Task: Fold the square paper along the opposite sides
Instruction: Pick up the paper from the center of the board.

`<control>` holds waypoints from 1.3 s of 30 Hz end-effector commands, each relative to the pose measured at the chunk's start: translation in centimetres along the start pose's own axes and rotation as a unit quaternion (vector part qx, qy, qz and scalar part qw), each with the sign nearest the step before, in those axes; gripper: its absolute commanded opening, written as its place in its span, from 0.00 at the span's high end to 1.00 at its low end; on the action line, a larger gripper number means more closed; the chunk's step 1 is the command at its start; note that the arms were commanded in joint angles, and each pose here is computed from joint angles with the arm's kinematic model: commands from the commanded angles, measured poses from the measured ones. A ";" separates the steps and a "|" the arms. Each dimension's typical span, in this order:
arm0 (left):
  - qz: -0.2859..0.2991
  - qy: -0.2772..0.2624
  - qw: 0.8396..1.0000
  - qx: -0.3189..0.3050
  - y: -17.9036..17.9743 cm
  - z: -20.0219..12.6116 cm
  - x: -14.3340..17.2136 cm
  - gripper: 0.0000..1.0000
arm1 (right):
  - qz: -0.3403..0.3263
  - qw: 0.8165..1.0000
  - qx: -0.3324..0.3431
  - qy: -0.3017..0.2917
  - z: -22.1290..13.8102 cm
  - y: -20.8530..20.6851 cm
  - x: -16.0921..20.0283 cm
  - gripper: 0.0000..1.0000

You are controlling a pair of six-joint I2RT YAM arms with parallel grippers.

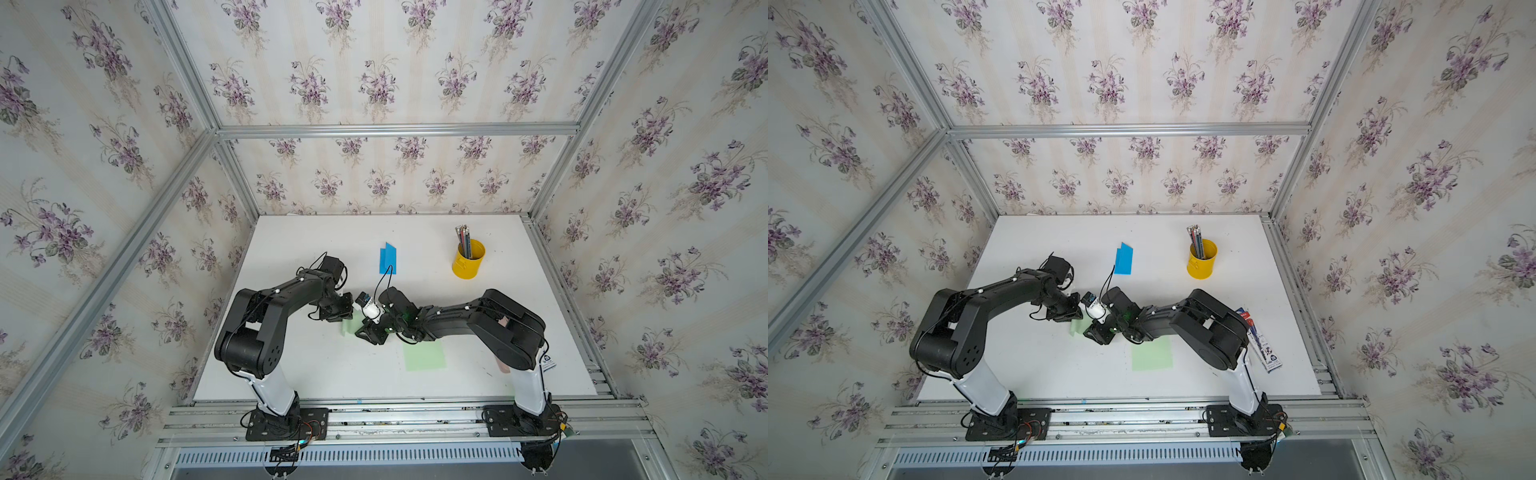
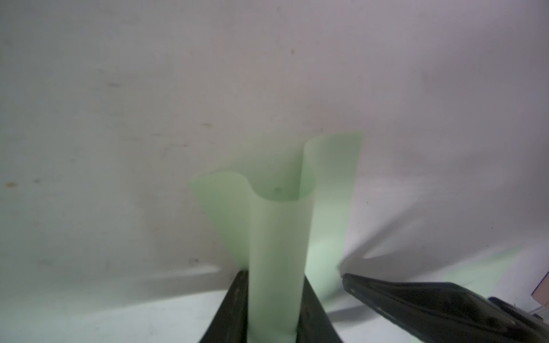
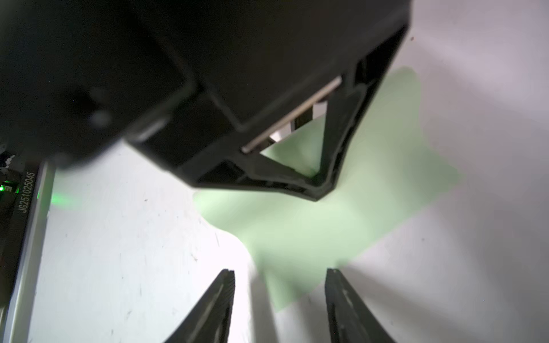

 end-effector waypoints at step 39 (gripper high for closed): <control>0.195 -0.308 0.895 0.258 -8.0 -15.8 -3.8 0.71 | 0.287 0.898 -0.291 -0.163 -14.4 -3.8 -12.6 0.58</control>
Point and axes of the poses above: each gripper's point midway between its finger pads, its own z axis out along the fingers, its own y axis along the line the jaws close on, x = y × z, the point moved 9 cm from there along -z, back along the fingers, and after that the axes turned 15 degrees about z, right-handed, at the moved point
